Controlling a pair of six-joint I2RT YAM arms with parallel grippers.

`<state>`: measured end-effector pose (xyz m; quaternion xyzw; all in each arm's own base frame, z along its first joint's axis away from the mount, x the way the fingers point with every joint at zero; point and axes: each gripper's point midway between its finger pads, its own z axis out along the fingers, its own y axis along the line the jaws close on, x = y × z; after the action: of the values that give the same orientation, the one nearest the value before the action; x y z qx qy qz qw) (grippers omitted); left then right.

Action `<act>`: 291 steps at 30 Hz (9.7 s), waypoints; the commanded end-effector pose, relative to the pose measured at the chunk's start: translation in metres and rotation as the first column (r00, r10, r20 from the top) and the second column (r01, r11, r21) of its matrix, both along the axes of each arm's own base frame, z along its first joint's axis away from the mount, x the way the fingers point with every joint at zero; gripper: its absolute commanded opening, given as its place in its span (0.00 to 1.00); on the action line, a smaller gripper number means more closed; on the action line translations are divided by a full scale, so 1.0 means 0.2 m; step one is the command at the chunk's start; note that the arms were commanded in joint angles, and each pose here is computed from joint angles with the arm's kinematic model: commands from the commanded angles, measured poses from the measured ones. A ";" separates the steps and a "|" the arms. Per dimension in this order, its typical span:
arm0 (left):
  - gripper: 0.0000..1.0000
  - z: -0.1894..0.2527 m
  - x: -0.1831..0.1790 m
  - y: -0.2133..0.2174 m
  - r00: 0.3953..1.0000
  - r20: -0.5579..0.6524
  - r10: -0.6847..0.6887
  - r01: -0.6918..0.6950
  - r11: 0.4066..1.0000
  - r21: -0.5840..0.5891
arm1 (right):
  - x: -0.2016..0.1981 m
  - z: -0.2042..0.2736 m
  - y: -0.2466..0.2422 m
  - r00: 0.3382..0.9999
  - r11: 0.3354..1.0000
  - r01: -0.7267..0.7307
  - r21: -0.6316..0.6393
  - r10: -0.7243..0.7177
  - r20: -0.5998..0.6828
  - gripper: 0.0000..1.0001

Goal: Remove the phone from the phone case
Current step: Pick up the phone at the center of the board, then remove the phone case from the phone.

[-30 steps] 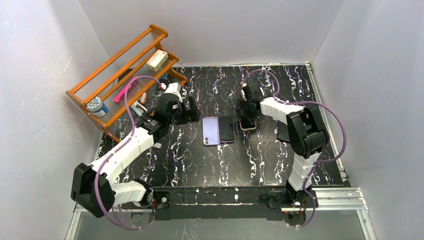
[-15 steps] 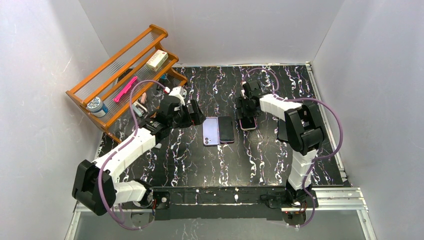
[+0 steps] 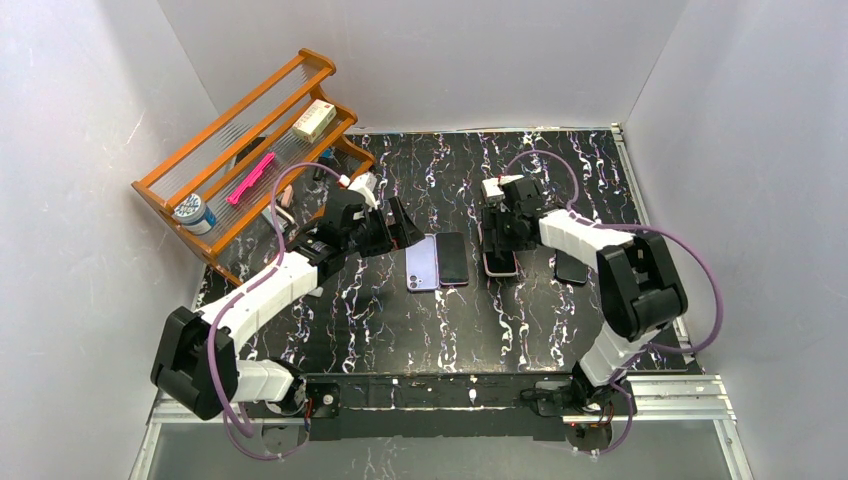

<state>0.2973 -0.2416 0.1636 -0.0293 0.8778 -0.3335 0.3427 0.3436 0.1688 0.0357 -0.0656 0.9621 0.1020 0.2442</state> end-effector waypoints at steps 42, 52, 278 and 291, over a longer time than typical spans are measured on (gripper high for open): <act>0.62 0.01 -0.03 -0.28 0.999 -0.037 -0.010 0.000 0.968 -0.253 | -0.39 0.88 0.76 0.857 0.794 -0.366 0.485 0.085 0.508 0.01; 0.03 0.06 -0.03 -0.27 1.000 0.000 -0.014 0.013 0.965 -0.261 | -0.40 0.87 0.78 0.862 0.787 -0.364 0.499 0.082 0.501 0.04; 0.00 0.84 -0.50 -0.19 0.726 0.389 -0.567 0.687 0.586 -0.429 | -0.51 1.04 0.98 0.041 0.287 -0.944 -0.163 0.593 0.804 0.01; 0.00 0.78 -0.39 -0.14 0.691 0.468 -0.550 0.678 0.717 -0.159 | -0.63 0.91 0.87 0.201 0.325 -0.946 -0.015 0.620 0.758 0.37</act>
<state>0.2411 -0.2716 0.3025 0.1964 0.7059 -0.5916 0.3362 0.2231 0.3518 0.2093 -0.5618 0.5521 0.4047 0.4646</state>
